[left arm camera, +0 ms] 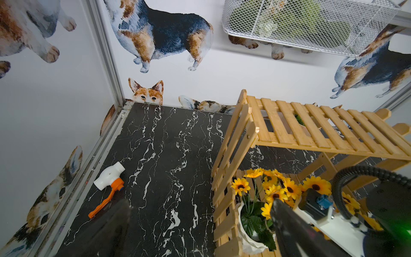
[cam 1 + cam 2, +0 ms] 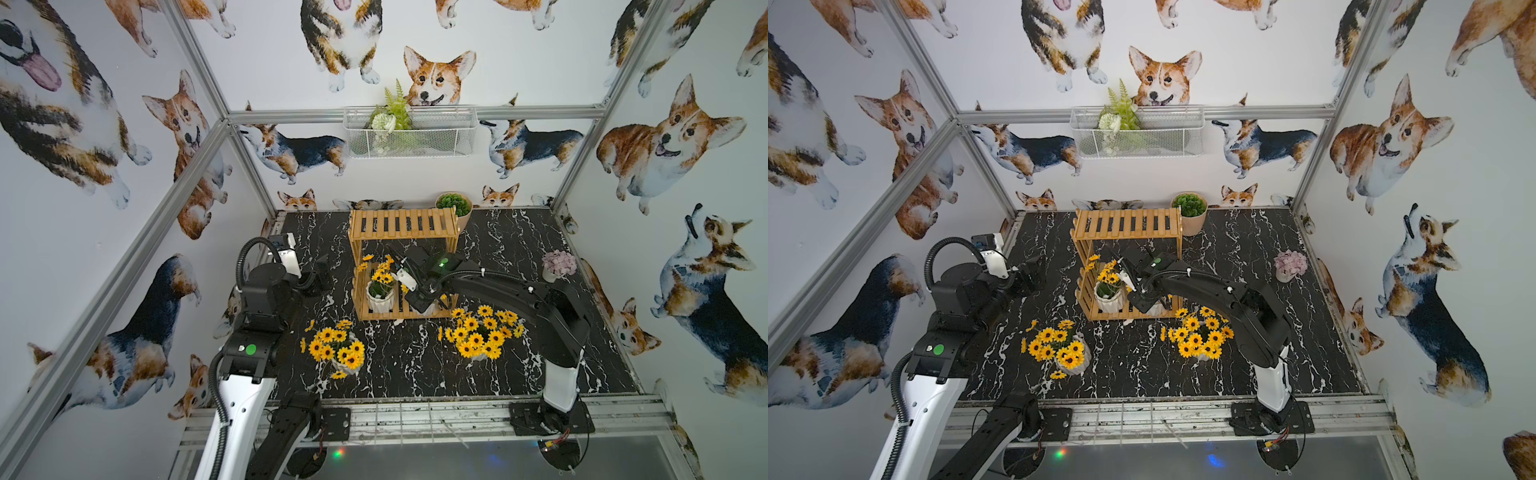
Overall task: Take the sunflower pots off the shelves
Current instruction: Pick up the sunflower pot from the shelf.
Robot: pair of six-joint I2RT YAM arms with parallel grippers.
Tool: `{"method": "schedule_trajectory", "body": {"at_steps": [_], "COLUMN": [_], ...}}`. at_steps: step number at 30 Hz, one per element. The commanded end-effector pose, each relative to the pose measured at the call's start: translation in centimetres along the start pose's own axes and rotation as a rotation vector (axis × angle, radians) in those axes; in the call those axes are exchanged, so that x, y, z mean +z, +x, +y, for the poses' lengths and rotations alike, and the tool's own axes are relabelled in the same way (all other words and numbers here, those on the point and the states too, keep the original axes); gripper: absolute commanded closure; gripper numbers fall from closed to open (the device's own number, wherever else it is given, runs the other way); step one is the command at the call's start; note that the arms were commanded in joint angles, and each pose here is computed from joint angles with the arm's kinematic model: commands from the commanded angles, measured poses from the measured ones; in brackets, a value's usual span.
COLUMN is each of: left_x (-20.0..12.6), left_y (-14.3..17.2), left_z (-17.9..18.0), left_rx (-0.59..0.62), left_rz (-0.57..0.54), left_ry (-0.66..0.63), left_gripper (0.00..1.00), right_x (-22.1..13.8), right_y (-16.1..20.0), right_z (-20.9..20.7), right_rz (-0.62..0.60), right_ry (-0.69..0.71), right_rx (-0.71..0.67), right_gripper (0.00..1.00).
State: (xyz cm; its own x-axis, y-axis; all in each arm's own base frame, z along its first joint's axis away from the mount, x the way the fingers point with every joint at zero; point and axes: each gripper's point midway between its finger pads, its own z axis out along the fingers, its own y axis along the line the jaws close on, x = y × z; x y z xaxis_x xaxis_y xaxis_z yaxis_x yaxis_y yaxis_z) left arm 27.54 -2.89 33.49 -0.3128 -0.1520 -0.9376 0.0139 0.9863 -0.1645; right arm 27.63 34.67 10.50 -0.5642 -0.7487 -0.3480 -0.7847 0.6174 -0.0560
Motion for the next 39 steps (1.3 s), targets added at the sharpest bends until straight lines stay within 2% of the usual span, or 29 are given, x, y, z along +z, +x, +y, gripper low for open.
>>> {"method": "schedule_trajectory", "body": {"at_steps": [1,21,39], "left_x": [-0.2,-0.6,-1.0], "left_y": [-1.0,-1.2,-1.5], "left_z": [0.0,0.0,0.0], "left_rx": [0.004,0.004,0.001], "left_rz": [-0.036,-0.048,-0.062], "left_ry": [-0.001,-0.001,0.005], "left_gripper": [0.0,0.0,0.0], "right_x": [-0.5,-3.4,-5.2], "right_y": [0.5,0.1,2.4], "right_z": [0.1,0.3,3.3], "right_rz": [0.021,-0.018,-0.007], "right_ry": [0.008,0.08,0.084], "right_rx": [-0.021,-0.075,-0.122], "right_gripper": [1.0,1.0,1.0]}}
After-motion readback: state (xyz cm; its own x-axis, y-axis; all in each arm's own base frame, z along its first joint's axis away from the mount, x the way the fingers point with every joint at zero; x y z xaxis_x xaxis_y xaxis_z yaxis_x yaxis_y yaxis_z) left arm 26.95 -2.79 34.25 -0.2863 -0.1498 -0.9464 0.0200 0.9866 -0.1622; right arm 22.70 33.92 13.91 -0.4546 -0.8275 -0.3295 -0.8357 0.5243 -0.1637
